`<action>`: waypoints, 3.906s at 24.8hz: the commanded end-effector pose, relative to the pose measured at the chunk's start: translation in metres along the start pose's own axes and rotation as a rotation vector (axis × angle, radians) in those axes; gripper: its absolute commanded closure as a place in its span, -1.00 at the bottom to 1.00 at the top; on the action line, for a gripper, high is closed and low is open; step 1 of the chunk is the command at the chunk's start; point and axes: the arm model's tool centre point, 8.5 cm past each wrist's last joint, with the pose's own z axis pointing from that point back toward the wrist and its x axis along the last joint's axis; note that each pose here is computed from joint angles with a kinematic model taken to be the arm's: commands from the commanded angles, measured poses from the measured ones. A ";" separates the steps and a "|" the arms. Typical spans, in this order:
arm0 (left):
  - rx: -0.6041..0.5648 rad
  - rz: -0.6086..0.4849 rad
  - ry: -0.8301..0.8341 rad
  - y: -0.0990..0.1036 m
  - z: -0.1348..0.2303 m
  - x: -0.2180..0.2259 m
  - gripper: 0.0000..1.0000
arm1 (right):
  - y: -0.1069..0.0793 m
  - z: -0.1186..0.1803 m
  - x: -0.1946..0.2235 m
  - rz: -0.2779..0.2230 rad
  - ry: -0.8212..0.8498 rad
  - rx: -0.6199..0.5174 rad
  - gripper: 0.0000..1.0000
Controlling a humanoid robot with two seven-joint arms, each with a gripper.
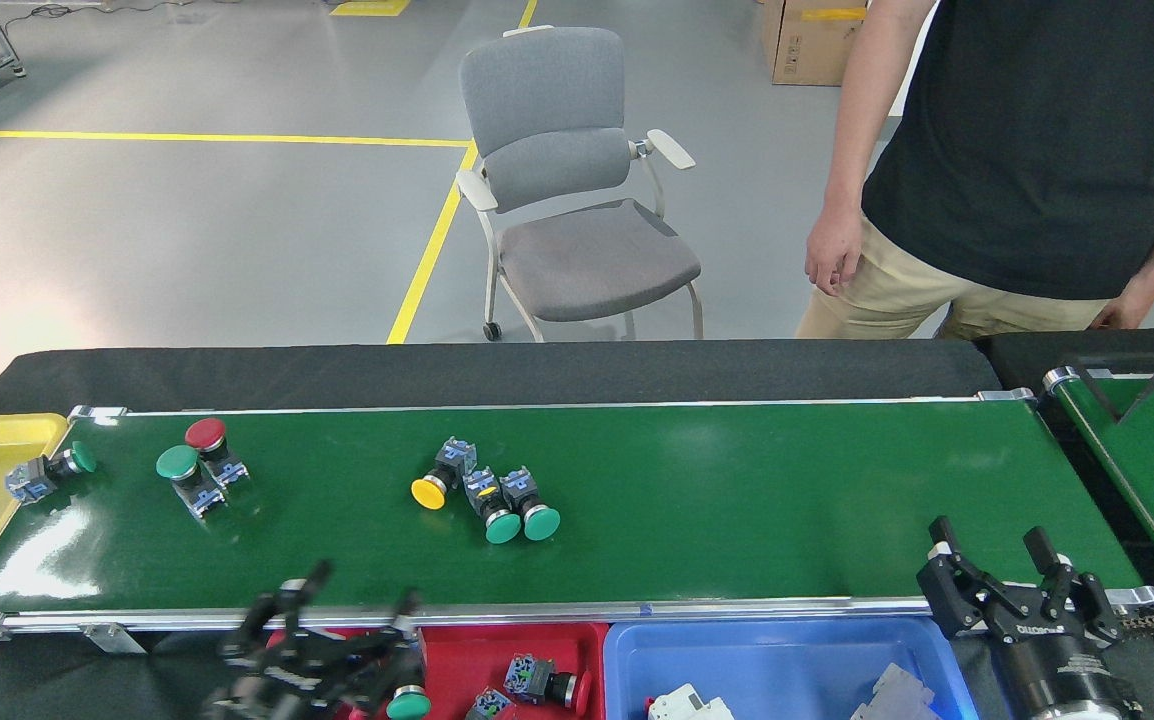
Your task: Pick switch part from conveyor to tray
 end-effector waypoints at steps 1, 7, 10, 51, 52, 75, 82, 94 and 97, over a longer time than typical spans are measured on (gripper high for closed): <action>-0.004 0.021 0.025 -0.004 -0.001 -0.026 -1.00 | -0.004 0.000 0.008 0.015 -0.007 -0.023 -0.97; 0.000 0.032 0.084 0.003 -0.015 -0.056 -1.00 | 0.005 0.012 0.014 0.015 -0.012 -0.024 -0.97; 0.015 0.048 0.124 0.012 -0.037 -0.068 -1.00 | 0.004 0.012 0.015 0.012 -0.014 -0.027 -0.97; 0.001 0.096 0.142 0.016 -0.146 -0.106 0.86 | 0.017 0.012 0.048 0.003 -0.119 0.003 -0.98; 0.025 0.091 0.117 0.018 -0.140 -0.103 0.86 | 0.017 0.012 0.048 0.004 -0.117 0.005 -0.98; 0.047 0.125 -0.408 -0.009 0.070 0.083 -1.00 | 0.015 0.008 0.043 0.016 -0.124 0.004 -0.98; 0.058 0.120 -0.368 -0.007 0.071 0.072 -1.00 | 0.014 0.007 0.044 0.015 -0.125 0.001 -0.98; 0.024 0.057 0.148 -0.017 0.056 -0.078 -1.00 | 0.010 0.004 0.046 0.020 -0.135 -0.011 -0.98; 0.038 0.057 0.154 -0.013 0.051 -0.080 -1.00 | 0.010 0.002 0.051 0.017 -0.147 -0.011 -0.98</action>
